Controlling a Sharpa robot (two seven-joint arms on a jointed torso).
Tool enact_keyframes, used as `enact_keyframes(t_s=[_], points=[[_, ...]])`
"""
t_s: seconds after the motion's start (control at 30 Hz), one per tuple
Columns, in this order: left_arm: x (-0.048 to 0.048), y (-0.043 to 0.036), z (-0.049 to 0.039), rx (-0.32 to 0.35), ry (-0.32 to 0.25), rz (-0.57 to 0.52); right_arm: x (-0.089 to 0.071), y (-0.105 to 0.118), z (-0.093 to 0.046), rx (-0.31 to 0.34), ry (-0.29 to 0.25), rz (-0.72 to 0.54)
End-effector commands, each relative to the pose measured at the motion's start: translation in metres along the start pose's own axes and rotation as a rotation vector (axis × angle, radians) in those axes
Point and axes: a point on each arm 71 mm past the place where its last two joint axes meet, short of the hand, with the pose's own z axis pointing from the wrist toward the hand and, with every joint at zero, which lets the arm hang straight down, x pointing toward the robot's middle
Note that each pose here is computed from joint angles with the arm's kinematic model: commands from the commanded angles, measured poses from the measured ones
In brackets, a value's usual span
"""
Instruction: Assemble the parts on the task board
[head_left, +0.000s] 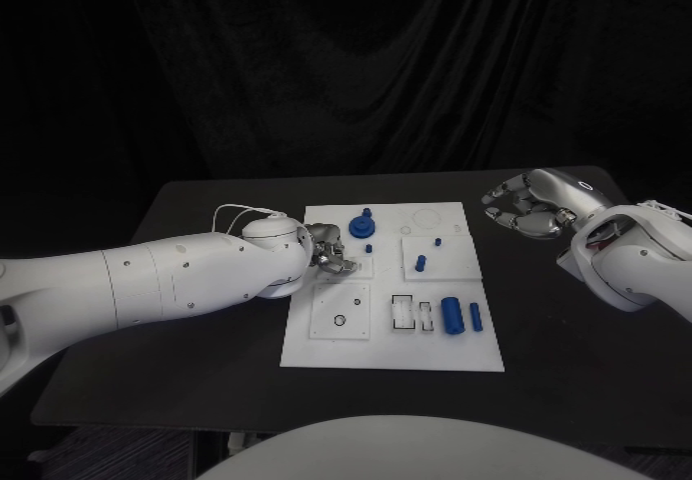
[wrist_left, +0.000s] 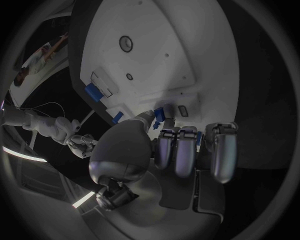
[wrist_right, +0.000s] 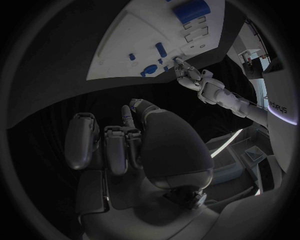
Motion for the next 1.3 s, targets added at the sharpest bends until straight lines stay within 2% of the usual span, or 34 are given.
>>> enact_keyframes(t_s=[0.03, 0.33, 0.53, 0.77, 0.93, 1.07, 1.23, 1.3], points=[[0.0033, -0.0014, 0.0008, 0.021, 0.013, 0.003, 0.001, -0.001, 0.000, 0.015, 0.005, -0.001], [0.0031, -0.0020, 0.0014, 0.040, 0.006, -0.001, 0.001, -0.001, -0.001, 0.016, 0.007, -0.001], [0.0015, -0.0028, 0.0005, 0.065, -0.019, -0.014, 0.001, -0.002, -0.001, 0.019, 0.010, -0.001], [-0.0018, -0.0007, -0.0043, 0.095, -0.073, -0.041, 0.001, -0.003, -0.002, 0.025, 0.014, -0.002], [-0.0041, 0.0019, -0.0089, 0.115, -0.082, -0.046, 0.001, -0.003, -0.002, 0.029, 0.016, -0.002], [-0.0104, 0.0029, -0.0113, 0.143, -0.046, -0.085, 0.001, -0.003, -0.002, 0.030, 0.016, -0.002], [-0.0212, 0.0053, -0.0125, 0.142, 0.085, -0.136, 0.001, -0.004, -0.002, 0.031, 0.018, -0.003], [-0.0241, 0.0060, -0.0124, 0.134, 0.107, -0.135, 0.001, -0.004, -0.002, 0.032, 0.018, -0.003]])
